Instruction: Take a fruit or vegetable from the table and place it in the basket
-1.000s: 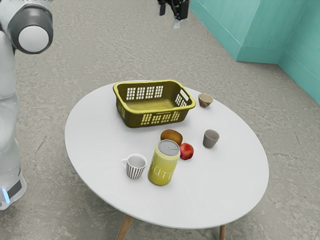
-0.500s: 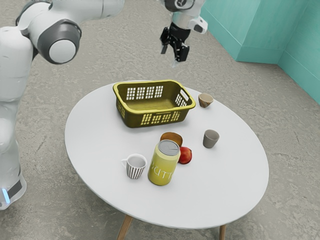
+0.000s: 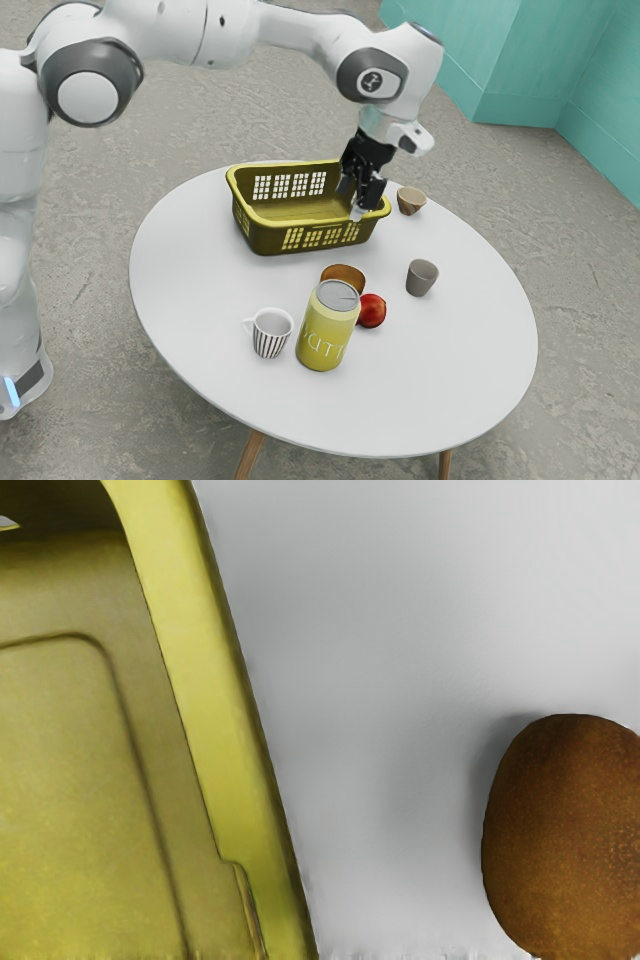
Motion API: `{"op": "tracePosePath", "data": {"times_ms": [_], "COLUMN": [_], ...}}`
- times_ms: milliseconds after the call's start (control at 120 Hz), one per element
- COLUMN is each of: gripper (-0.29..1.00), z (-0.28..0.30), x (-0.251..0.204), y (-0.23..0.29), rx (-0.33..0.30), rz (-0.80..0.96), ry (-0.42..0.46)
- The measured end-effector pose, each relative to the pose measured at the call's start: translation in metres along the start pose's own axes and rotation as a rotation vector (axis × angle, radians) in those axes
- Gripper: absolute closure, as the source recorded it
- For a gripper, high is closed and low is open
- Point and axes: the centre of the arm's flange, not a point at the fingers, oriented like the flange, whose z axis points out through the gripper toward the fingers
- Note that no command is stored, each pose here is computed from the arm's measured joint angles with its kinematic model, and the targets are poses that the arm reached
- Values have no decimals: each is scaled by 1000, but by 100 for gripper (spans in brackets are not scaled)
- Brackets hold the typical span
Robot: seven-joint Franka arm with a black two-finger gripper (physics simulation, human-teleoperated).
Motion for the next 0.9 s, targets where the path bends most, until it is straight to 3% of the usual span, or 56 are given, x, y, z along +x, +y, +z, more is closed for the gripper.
{"op": "tracePosePath", "data": {"times_ms": [583,900], "gripper": [3,3], "z": [22,42], "x": [-3,-15], "y": [76,101], "rx": [-4,-22], "rz": [164,214], "ry": [-42,-140]}}
